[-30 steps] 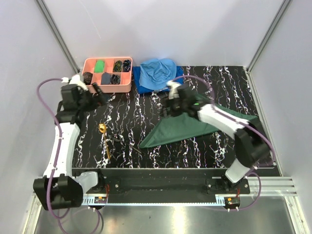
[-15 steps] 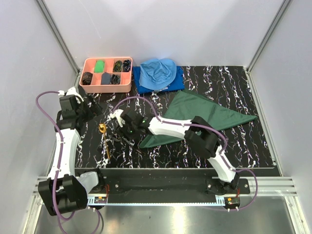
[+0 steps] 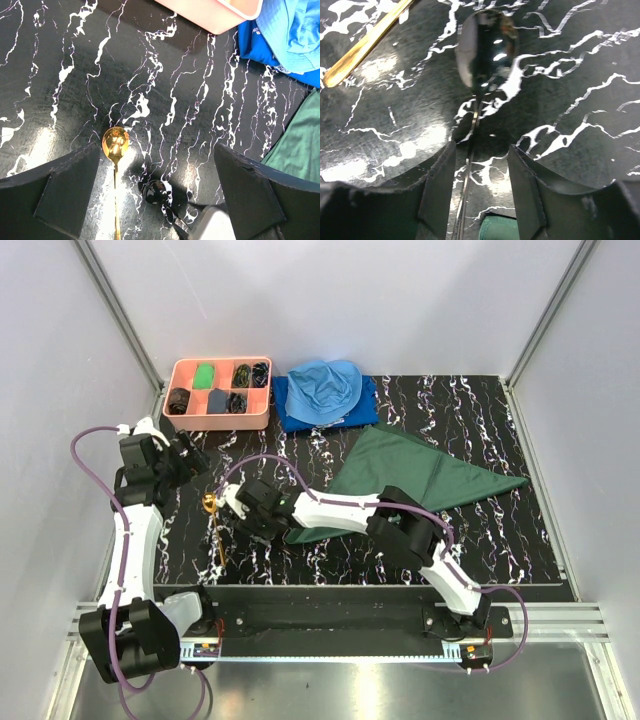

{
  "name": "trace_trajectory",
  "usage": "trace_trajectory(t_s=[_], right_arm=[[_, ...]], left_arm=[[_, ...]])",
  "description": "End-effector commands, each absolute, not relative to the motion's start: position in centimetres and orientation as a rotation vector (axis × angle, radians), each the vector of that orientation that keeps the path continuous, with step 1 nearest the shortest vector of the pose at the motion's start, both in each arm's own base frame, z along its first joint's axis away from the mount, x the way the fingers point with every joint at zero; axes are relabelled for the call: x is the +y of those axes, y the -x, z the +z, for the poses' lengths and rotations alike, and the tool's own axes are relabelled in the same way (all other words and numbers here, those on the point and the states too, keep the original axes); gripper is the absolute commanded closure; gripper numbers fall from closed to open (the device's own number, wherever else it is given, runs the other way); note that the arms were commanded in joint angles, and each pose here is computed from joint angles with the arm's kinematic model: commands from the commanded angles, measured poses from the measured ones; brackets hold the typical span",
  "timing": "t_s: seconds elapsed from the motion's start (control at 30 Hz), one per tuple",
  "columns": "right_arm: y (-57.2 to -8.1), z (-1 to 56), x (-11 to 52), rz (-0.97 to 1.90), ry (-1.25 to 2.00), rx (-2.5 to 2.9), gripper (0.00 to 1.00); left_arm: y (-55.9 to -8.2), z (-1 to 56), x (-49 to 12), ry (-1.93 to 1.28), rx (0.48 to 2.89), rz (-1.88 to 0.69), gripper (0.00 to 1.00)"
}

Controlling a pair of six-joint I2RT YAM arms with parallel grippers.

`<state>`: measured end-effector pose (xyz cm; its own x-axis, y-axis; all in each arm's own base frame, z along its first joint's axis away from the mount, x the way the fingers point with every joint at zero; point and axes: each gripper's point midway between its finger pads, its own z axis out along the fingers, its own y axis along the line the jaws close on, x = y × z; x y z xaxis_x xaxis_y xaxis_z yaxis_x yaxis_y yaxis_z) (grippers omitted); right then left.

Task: Fold the napkin, place the utensils inside, and roll it up
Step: Grab a utensil with the right arm

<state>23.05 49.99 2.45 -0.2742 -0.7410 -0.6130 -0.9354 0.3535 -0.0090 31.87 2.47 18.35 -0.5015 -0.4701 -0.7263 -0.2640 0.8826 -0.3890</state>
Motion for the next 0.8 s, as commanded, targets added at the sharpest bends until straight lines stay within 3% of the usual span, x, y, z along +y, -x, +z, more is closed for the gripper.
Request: trace_trajectory(t_s=[0.0,0.13,0.23,0.3,0.53,0.77], right_arm=[[-22.8,2.1,50.9,0.429,1.520,2.041,0.51],[-22.9,1.0,50.7,0.342,1.549,2.045,0.66],[-23.0,0.0,50.5,0.305,1.553,2.078,0.91],[-23.0,-0.5,50.2,0.284,1.543,2.113,1.00],[-23.1,3.1,50.7,0.346,1.335,2.175,1.00],[-23.0,13.9,50.6,0.521,1.016,2.156,1.00]], left_arm=[[-32.3,19.8,2.2,0.498,2.055,-0.314,0.01],[-32.3,19.9,2.2,0.498,2.049,-0.319,0.01],[-32.2,20.0,2.2,0.499,2.047,-0.321,0.01],[-32.2,20.0,2.2,0.500,2.045,-0.324,0.01],[-32.1,20.2,2.4,0.506,2.039,-0.319,0.01],[-32.2,20.3,2.4,0.511,2.035,-0.330,0.01]])
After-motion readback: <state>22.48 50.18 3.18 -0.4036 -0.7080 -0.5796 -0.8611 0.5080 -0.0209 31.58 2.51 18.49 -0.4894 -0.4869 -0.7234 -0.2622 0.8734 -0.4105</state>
